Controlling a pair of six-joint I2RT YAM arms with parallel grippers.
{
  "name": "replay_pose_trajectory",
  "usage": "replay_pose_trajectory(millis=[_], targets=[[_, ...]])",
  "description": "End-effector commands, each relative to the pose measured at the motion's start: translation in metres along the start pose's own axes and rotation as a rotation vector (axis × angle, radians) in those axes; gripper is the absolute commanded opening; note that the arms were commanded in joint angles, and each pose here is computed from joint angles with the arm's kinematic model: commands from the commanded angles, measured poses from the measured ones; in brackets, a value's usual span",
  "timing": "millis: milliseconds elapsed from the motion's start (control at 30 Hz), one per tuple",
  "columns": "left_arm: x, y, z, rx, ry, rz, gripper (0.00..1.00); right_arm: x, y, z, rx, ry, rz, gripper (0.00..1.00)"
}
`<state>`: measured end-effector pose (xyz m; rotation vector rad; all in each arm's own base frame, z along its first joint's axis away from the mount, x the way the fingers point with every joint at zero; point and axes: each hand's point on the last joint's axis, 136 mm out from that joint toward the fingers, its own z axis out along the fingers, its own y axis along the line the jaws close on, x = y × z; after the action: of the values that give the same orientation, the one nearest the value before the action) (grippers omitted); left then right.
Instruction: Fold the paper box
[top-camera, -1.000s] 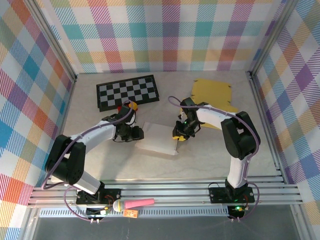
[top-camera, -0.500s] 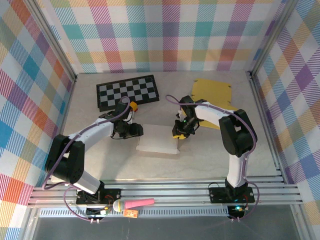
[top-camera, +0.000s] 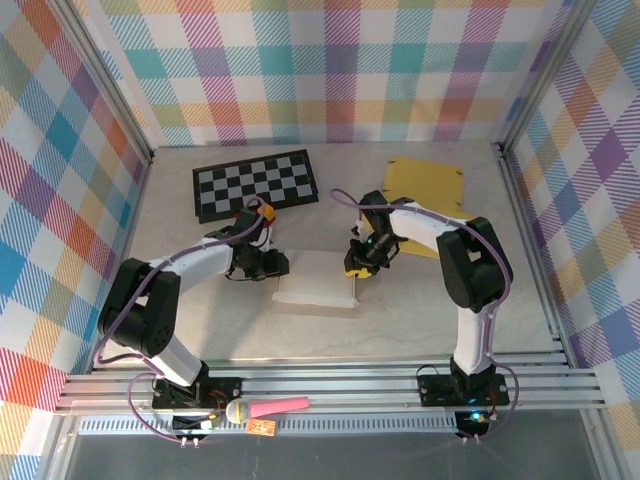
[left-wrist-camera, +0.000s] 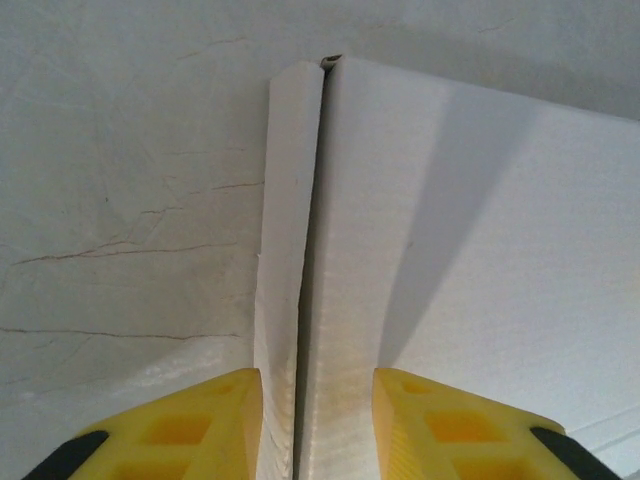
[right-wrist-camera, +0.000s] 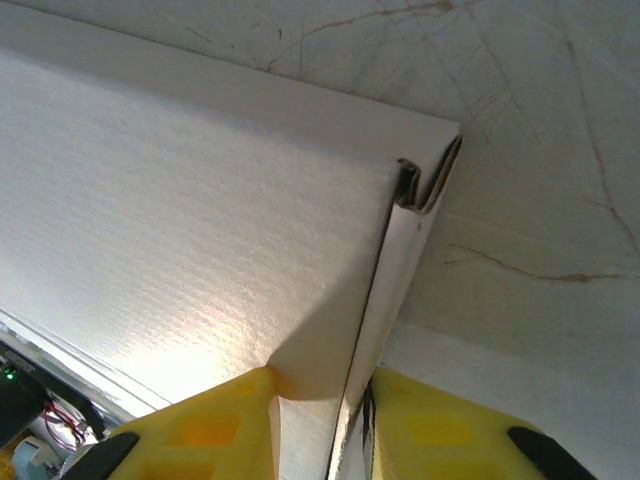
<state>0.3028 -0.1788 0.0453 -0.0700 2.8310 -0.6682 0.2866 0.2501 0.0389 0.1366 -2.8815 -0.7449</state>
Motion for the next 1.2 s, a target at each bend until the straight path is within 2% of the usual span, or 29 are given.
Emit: replay_pose_trajectory(millis=[0, 533, 700, 800, 933, 1067, 1167], targets=[[0.003, -0.003, 0.003, 0.030, -0.004, -0.014, 0.30, -0.003, -0.006, 0.008, 0.004, 0.013, -0.005, 0.27], [0.008, -0.006, 0.007, 0.064, -0.014, -0.037, 0.19, -0.003, 0.000, 0.012, -0.049, 0.026, 0.006, 0.28], [0.010, -0.001, 0.009, 0.043, -0.006, -0.040, 0.11, -0.002, -0.001, 0.013, -0.049, 0.029, 0.008, 0.29], [0.012, 0.002, 0.011, 0.029, -0.006, -0.042, 0.09, -0.002, -0.002, 0.011, -0.041, 0.018, 0.004, 0.33], [0.012, 0.003, 0.010, 0.028, -0.005, -0.039, 0.05, -0.005, -0.004, 0.003, -0.076, -0.030, 0.024, 0.46], [0.012, 0.003, 0.010, 0.027, -0.006, -0.037, 0.04, -0.008, -0.008, -0.004, -0.165, -0.075, 0.055, 0.58], [0.014, 0.003, 0.011, 0.028, 0.000, -0.040, 0.02, -0.008, -0.003, -0.003, -0.233, -0.070, 0.057, 0.61]])
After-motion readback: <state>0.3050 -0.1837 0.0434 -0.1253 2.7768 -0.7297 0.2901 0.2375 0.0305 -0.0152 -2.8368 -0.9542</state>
